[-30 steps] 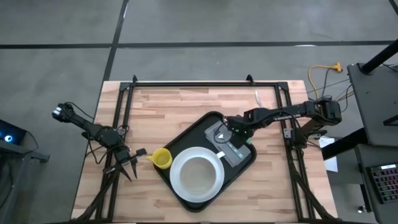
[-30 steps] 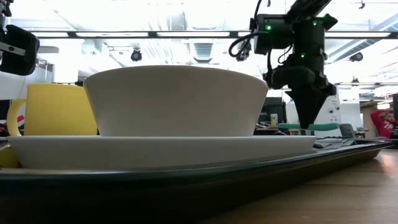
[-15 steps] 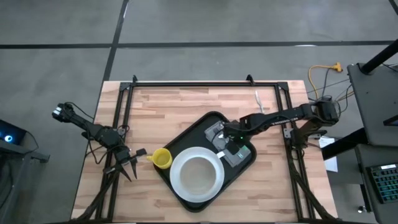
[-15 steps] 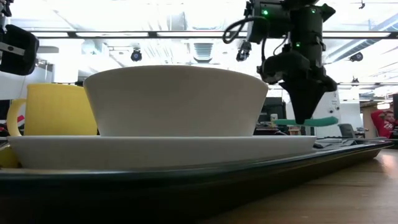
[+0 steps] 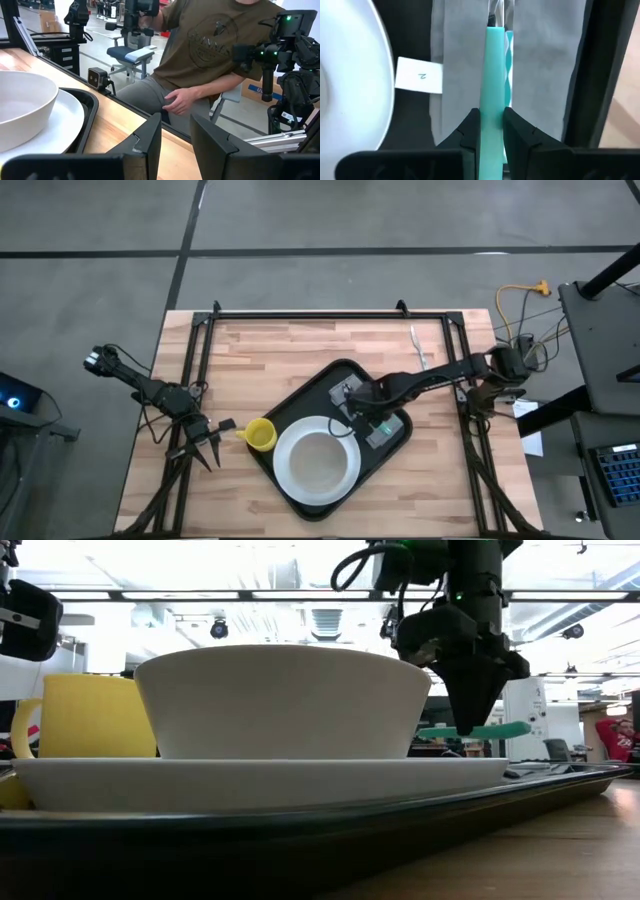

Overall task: Set up tray
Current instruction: Put the blue spoon on the gray napkin to the left of the blue fork

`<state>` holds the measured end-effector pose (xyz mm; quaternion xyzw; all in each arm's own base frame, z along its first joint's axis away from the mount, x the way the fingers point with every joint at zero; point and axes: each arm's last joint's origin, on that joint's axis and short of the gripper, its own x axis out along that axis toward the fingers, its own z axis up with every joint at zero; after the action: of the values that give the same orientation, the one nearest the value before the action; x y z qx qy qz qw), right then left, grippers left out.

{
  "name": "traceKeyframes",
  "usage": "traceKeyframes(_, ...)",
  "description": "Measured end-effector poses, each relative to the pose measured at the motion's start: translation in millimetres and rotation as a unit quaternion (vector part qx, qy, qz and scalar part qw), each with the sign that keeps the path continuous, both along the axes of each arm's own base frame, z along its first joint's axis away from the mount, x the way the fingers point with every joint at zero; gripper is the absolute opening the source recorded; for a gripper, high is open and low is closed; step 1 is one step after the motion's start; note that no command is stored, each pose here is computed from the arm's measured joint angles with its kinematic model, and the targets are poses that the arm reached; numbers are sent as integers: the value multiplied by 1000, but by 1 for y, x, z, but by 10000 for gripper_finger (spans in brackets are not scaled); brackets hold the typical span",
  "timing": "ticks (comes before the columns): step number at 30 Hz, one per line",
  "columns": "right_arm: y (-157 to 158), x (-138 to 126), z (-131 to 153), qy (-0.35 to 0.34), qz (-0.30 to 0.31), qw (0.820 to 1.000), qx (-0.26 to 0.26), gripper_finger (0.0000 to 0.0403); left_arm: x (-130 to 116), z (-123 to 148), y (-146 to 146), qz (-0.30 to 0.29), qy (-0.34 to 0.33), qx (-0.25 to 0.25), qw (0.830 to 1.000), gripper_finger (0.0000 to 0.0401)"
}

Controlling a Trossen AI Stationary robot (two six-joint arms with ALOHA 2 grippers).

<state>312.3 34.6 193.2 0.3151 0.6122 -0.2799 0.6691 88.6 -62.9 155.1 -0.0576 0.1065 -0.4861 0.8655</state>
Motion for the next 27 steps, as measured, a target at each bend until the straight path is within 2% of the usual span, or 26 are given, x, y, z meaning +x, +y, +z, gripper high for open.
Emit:
traceKeyframes(5,10,-1,-1,0,-17,1000,1,42,0,0,0,0,1,1,1000,88)
traceKeyframes(10,15,3,-14,8,-21,1000,-1,42,0,0,0,0,1,0,1000,88)
traceKeyframes(17,16,9,-34,32,-10,999,-4,42,0,-1,0,2,3,2,1000,88)
traceKeyframes(27,18,16,-37,18,5,1000,-2,42,0,-1,0,2,4,2,1000,88)
